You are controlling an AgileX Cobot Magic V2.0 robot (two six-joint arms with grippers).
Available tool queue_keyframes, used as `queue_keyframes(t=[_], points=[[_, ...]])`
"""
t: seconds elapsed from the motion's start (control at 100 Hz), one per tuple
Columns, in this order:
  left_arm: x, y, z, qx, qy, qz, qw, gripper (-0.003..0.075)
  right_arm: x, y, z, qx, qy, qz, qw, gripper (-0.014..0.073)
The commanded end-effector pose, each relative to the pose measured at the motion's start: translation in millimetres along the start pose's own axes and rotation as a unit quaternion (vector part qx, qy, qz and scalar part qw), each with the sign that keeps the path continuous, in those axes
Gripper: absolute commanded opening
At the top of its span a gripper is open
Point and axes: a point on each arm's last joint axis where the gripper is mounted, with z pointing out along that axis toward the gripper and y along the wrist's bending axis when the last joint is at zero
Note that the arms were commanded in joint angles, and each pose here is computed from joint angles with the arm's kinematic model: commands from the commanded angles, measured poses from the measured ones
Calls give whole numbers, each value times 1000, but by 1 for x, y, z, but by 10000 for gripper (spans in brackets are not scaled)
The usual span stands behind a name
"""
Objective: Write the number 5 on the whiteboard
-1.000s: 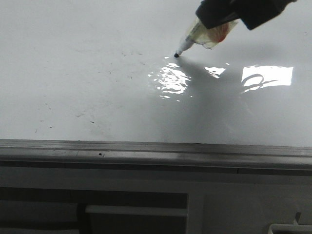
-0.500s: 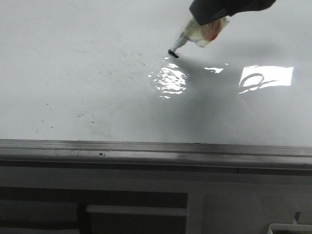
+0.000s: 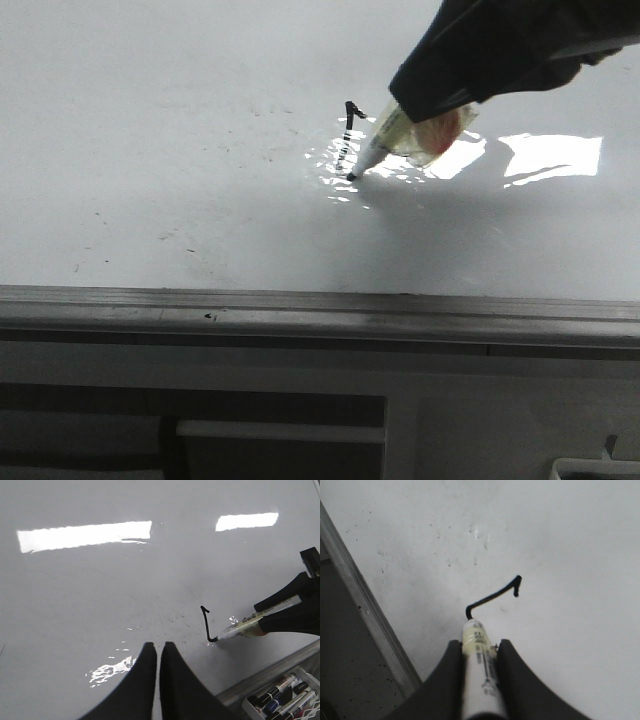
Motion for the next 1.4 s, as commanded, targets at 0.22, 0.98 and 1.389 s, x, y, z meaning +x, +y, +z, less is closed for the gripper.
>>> queue_keyframes(t=[0.22,0.98,1.389], points=[[-14,0,-2,-6,-45,-10,999,-20,10,-17,-29,49,50,42,997,-59],[-14,0,-2,-6,-45,-5,999,-20,-27,1,-37,-3,-94,-6,996,-59],[-15,1,-3,-8,-50,-5,999,-20,-28,-6,-29,25,-90,-40,995,-59]])
